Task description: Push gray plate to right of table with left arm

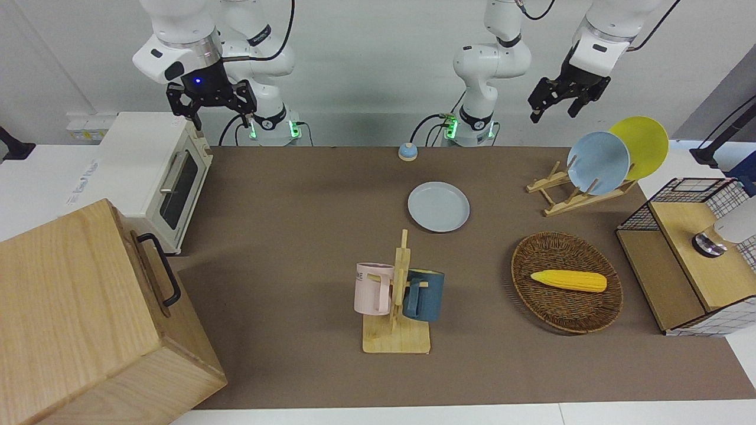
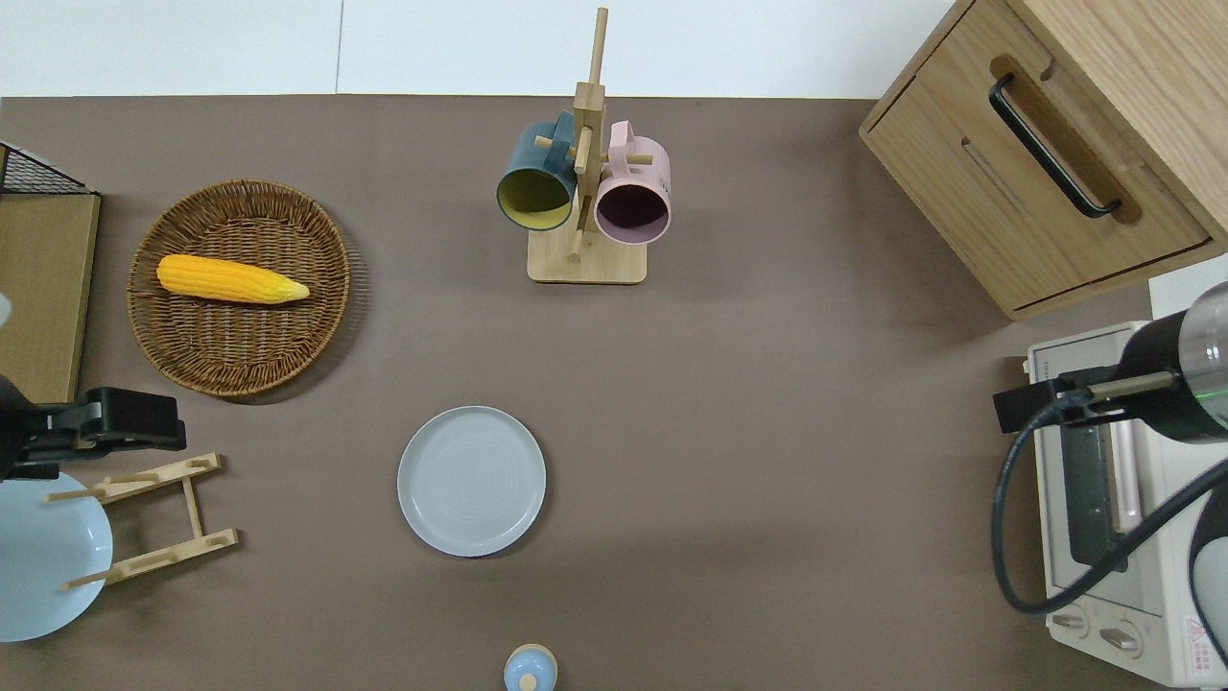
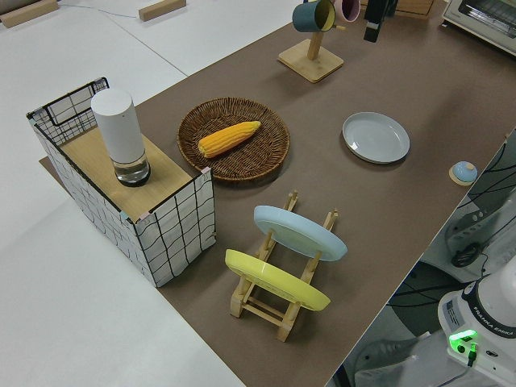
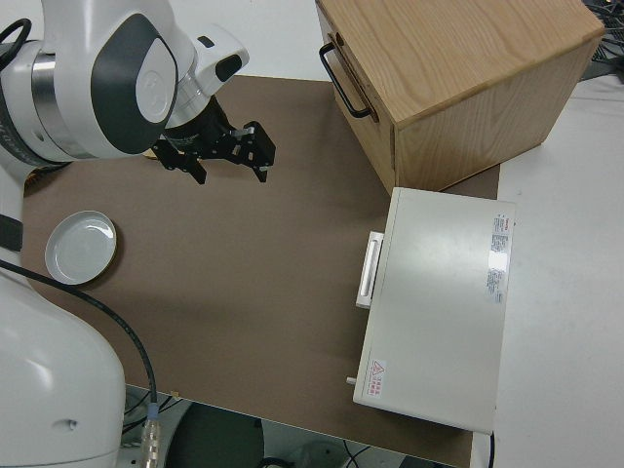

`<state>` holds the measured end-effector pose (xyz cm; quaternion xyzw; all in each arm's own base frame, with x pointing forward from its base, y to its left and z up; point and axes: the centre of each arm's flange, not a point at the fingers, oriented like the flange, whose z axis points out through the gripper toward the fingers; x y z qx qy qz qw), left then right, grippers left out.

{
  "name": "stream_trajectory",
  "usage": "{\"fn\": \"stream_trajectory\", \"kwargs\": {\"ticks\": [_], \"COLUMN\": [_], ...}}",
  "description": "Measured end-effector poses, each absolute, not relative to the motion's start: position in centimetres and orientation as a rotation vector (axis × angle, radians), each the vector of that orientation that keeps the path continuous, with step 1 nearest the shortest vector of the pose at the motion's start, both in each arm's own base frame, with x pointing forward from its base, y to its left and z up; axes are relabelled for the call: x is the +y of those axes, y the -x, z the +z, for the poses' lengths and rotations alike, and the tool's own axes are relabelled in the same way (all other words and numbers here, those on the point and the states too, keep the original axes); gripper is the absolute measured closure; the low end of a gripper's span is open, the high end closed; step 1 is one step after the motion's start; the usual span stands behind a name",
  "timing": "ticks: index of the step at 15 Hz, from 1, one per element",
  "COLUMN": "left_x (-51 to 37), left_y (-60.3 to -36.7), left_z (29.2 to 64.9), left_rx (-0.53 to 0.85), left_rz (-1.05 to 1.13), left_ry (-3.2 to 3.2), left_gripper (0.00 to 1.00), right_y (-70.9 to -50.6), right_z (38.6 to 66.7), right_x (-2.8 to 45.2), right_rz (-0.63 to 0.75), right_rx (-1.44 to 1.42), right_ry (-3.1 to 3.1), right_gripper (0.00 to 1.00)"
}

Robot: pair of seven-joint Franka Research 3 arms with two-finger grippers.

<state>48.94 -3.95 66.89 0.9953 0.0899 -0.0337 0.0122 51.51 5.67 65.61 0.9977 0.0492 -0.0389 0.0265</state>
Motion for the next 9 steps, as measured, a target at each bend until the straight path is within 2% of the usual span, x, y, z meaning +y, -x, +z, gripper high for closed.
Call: {"fn": "stream_trajectory", "kwargs": {"ticks": [9], "left_x": [-3.99], "left_y": [-48.86], "left_z": [66.92], "left_rx": [0.281], "left_rz": [-0.109], "left_ry": [-3.103], "left_gripper": [0.0], "right_y": [-51.51], "right_z": [65.61], "right_x": [5.67], "right_rz": [-0.12], "right_rx": [0.152], "right_ry": [-3.082], "right_gripper": [0.0]}}
